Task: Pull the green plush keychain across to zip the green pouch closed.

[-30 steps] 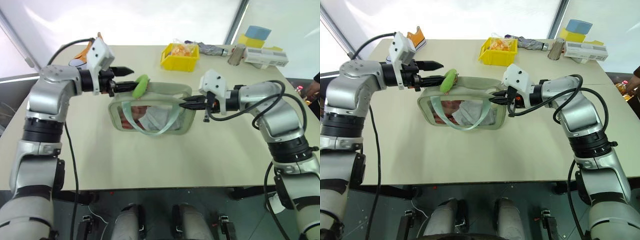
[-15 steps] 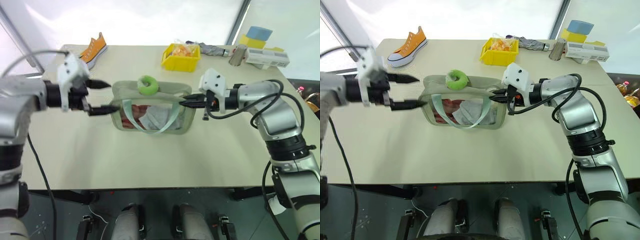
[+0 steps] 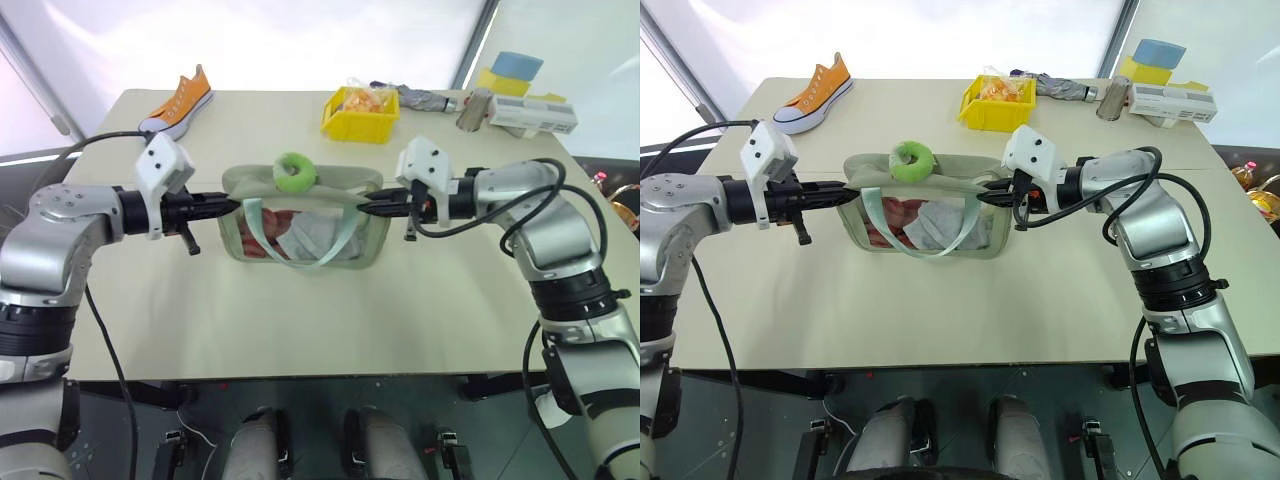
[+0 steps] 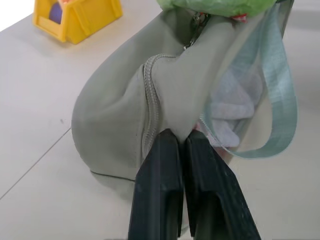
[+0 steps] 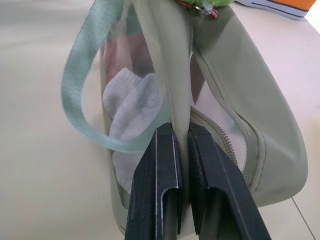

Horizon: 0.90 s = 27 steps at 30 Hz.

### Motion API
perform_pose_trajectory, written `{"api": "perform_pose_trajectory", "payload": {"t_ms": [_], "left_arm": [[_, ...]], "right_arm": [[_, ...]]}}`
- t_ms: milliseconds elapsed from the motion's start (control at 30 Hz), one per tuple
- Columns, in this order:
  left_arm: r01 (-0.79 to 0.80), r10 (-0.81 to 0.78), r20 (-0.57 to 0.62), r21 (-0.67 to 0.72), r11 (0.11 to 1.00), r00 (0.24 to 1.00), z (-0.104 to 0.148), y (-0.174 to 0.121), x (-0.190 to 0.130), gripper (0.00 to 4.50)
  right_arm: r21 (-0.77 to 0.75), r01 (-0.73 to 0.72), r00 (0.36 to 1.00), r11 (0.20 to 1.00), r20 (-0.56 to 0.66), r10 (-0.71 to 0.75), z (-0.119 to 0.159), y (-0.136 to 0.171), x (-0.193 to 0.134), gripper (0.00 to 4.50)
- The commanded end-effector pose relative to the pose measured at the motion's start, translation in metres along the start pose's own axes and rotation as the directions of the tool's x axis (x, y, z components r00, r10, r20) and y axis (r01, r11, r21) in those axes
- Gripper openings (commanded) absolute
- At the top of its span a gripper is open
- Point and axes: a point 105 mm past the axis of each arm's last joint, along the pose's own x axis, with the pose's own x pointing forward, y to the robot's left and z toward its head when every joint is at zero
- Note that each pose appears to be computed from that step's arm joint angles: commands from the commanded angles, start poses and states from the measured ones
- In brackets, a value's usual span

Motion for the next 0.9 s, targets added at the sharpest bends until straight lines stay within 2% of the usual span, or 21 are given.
{"api": "perform_pose_trajectory", "payload": {"t_ms": [33, 100, 200, 433, 700, 900], "left_arm": [[-0.006, 0.005, 0.014, 0.023, 1.0, 1.0, 0.009, 0.001, -0.005, 0.0], [-0.007, 0.006, 0.007, 0.034, 0.999, 1.0, 0.009, 0.001, -0.005, 0.0], [0.005, -0.005, 0.002, 0.034, 0.999, 1.0, 0.007, -0.002, -0.005, 0.0], [0.006, -0.006, 0.008, 0.032, 0.999, 1.0, 0.01, -0.003, -0.006, 0.0], [0.011, -0.012, 0.017, 0.034, 0.999, 1.0, 0.012, -0.004, -0.003, 0.0], [0.01, -0.011, 0.017, 0.036, 0.999, 1.0, 0.012, -0.004, -0.003, 0.0]], "right_arm": [[-0.025, 0.008, 0.998, 1.0, 0.067, -0.006, 0.023, -0.005, 0.0, 0.38], [-0.012, 0.01, 0.996, 1.0, 0.086, -0.009, 0.028, -0.007, 0.001, 1.06], [-0.025, 0.018, 0.993, 1.0, 0.116, -0.015, 0.039, -0.01, 0.003, 2.52], [-0.097, -0.001, 0.979, 0.995, 0.201, 0.021, 0.072, -0.001, 0.028, 2.52], [-0.183, 0.0, 0.975, 0.983, 0.219, 0.041, 0.083, 0.006, 0.051, 2.52], [-0.176, 0.022, 0.969, 0.984, 0.246, 0.022, 0.091, 0.0, 0.057, 2.52]]}}
